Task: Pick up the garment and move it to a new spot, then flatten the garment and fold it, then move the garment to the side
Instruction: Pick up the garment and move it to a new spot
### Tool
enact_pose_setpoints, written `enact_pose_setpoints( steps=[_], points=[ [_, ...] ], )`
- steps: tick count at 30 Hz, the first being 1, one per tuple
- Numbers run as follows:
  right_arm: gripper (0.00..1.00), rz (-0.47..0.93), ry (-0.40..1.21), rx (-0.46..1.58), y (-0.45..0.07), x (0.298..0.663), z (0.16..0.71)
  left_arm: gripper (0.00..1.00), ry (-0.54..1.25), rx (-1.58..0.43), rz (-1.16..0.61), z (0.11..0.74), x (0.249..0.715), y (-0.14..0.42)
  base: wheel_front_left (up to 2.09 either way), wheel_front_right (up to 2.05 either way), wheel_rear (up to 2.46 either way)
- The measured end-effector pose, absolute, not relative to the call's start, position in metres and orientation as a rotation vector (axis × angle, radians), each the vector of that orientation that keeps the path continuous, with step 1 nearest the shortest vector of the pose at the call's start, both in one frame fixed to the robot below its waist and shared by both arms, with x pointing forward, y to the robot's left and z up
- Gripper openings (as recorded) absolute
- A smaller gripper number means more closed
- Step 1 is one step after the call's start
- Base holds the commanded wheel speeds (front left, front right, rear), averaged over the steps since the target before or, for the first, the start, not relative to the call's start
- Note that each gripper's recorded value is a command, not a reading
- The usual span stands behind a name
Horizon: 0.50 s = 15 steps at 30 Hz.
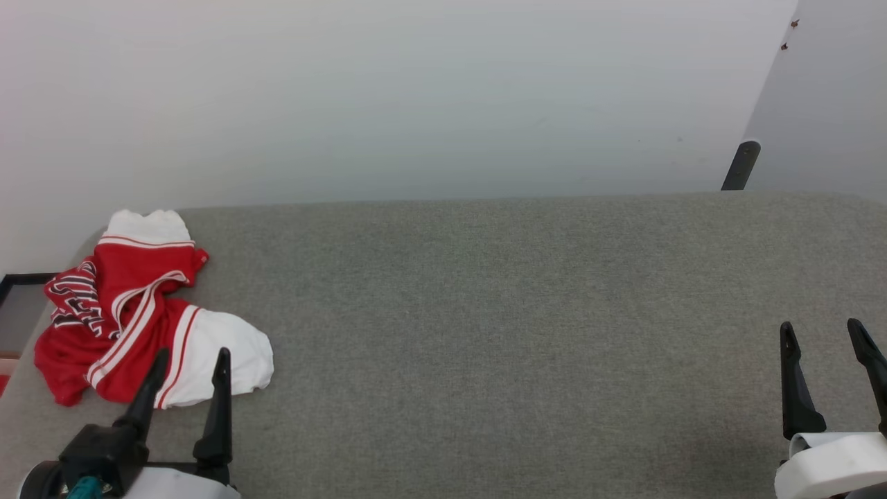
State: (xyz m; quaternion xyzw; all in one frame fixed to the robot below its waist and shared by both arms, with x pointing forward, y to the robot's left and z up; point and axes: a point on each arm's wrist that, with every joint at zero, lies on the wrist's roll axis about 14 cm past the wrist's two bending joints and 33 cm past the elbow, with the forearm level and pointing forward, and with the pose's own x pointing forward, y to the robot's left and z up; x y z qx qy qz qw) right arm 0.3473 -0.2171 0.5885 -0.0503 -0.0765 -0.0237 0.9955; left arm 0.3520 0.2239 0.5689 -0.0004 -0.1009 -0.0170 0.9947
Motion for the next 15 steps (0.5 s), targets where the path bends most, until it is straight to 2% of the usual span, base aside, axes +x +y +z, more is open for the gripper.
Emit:
enact_pose_setpoints(
  steps=[15],
  points=[
    [1.00,-0.017,-0.152,-0.102,-0.208,0.352,0.589,1.00,-0.171,-0.038,0.006,0.566,0.347,0.238,0.00,0.00,0.00]
  ],
)
